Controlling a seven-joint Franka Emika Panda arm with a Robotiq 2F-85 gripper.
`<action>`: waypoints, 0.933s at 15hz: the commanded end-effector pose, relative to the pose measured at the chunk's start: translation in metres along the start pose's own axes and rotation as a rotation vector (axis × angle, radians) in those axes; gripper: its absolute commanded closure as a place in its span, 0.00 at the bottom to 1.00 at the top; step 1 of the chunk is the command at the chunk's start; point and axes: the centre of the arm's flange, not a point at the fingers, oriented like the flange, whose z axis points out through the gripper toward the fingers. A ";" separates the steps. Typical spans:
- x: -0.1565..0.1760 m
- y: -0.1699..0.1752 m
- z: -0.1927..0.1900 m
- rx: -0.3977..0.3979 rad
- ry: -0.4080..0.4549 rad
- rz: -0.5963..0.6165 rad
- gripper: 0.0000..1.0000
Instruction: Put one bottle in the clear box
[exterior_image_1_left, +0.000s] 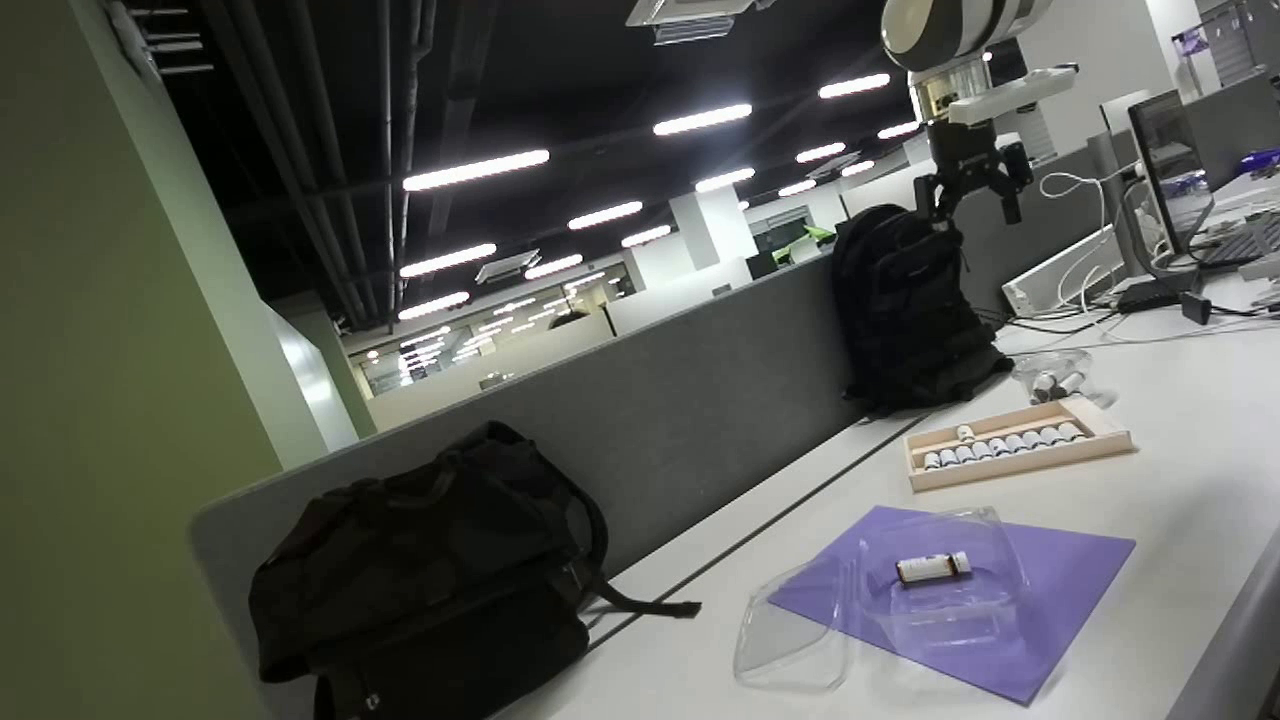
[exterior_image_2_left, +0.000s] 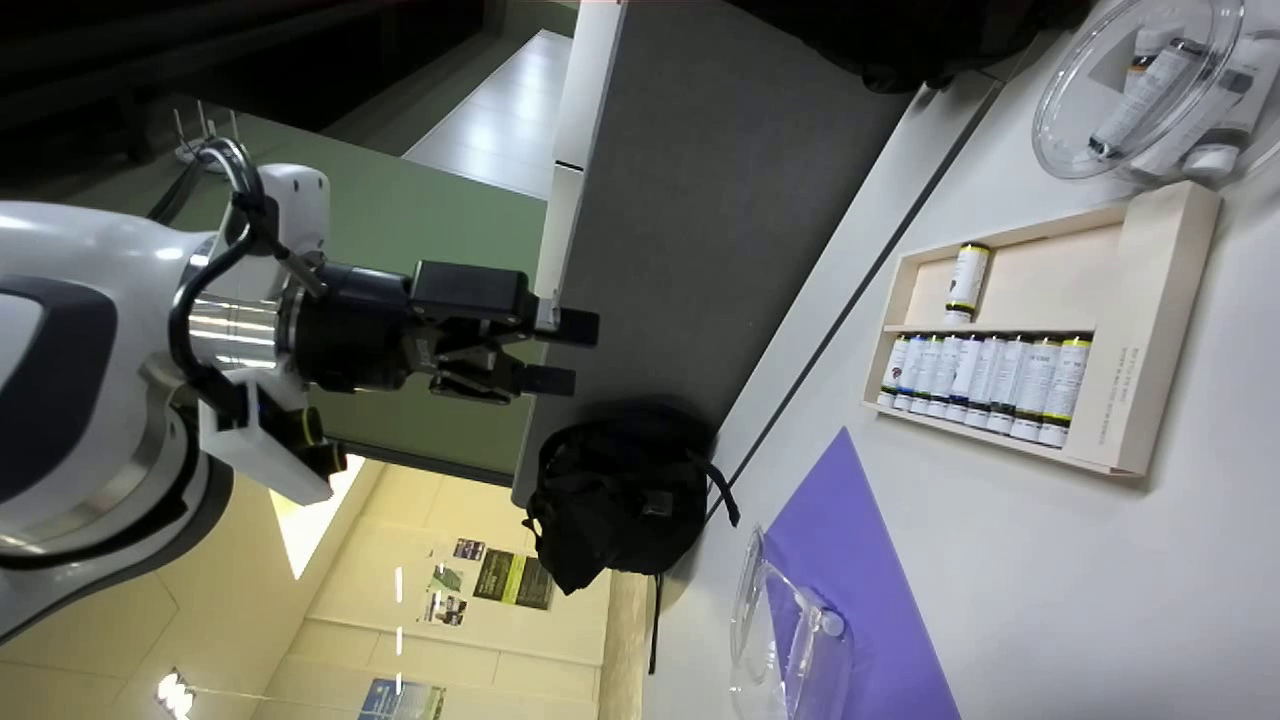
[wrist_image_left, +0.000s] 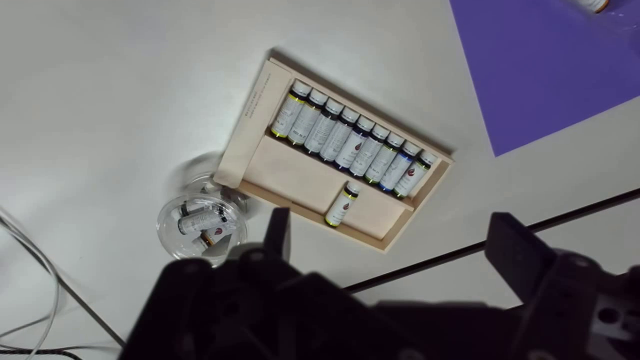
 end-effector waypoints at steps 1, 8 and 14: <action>0.000 0.000 -0.001 0.000 0.002 0.002 0.00; 0.084 0.055 0.050 0.025 0.101 0.214 0.00; 0.166 0.080 0.140 0.008 0.141 0.350 0.00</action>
